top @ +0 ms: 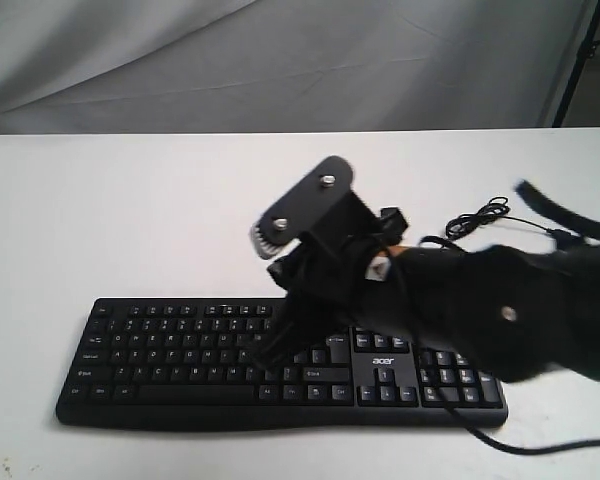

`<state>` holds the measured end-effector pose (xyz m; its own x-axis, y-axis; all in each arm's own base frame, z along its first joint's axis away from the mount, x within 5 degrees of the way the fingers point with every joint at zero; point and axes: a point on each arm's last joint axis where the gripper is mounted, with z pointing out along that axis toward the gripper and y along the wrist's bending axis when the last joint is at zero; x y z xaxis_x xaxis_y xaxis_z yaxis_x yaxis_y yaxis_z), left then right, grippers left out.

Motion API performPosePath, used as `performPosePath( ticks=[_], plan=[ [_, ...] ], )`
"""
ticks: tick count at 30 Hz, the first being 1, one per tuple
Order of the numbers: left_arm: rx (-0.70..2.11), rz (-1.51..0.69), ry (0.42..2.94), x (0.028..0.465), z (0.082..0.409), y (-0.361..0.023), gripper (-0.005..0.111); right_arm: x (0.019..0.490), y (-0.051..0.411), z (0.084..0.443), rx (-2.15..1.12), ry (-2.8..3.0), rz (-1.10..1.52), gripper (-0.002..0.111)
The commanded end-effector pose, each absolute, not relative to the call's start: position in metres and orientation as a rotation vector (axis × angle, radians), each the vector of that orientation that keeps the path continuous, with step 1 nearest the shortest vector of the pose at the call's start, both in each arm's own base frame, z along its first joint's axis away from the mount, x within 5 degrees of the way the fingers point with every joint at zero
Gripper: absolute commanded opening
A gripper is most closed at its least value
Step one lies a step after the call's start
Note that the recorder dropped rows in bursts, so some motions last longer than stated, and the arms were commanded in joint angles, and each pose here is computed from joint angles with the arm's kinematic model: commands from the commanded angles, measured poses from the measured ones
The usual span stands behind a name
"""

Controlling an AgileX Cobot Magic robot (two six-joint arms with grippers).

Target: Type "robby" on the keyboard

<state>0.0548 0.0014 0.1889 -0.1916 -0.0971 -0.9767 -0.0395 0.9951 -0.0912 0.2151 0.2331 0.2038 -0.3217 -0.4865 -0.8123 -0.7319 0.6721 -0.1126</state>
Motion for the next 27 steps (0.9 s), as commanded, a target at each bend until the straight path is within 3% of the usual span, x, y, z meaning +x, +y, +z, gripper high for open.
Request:
performPosePath(
  ticks=[1, 20, 27],
  plan=[
    [-0.108, -0.067, 1.762, 0.055, 0.188, 0.001, 0.0, 0.197, 0.198, 0.216, -0.806, 1.918, 0.303, 0.0],
    [-0.108, -0.067, 1.762, 0.055, 0.188, 0.001, 0.0, 0.189, 0.183, 0.228, -0.64, 1.933, 0.353, 0.0],
    [-0.108, -0.067, 1.762, 0.055, 0.188, 0.001, 0.0, 0.184, 0.159, 0.255, -0.532, 1.84, 0.362, 0.0]
  ],
)
